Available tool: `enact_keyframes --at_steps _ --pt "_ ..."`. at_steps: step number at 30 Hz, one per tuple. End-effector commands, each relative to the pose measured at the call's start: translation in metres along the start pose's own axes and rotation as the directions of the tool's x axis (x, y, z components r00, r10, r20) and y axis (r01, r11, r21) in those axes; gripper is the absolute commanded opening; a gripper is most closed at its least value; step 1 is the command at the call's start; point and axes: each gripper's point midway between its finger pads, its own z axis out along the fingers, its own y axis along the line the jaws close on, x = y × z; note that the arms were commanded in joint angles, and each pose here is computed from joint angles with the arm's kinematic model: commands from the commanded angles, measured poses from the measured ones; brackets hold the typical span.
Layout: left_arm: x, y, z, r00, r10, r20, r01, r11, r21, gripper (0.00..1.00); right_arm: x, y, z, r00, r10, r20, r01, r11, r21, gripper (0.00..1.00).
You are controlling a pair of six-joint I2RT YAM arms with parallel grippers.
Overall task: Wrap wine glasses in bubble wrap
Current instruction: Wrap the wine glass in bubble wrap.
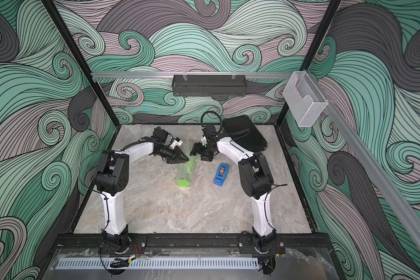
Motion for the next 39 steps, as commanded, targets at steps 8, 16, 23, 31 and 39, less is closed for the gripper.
enact_keyframes --at_steps 8,16,23,31,39 --pt "0.016 0.06 0.017 0.994 -0.097 -0.039 0.088 0.979 -0.185 0.23 -0.002 0.028 0.004 0.999 -0.026 -0.026 0.025 0.997 -0.069 0.71" --pt "0.016 0.059 0.016 0.995 -0.091 -0.04 0.082 0.979 -0.184 0.26 -0.001 0.027 0.019 0.998 -0.03 -0.058 0.028 0.999 -0.044 0.62" --pt "0.016 0.058 0.016 0.995 -0.087 -0.041 0.079 0.98 -0.182 0.26 0.004 0.017 0.029 0.996 -0.025 -0.084 0.022 0.999 -0.029 0.38" --pt "0.017 0.056 0.015 0.995 -0.087 -0.04 0.079 0.981 -0.177 0.26 0.007 0.015 0.034 0.994 -0.023 -0.103 0.019 0.999 -0.039 0.02" --pt "0.013 0.039 0.006 0.997 -0.068 -0.025 0.064 0.987 -0.149 0.28 0.008 0.009 0.037 0.994 -0.02 -0.11 0.016 0.999 -0.032 0.0"
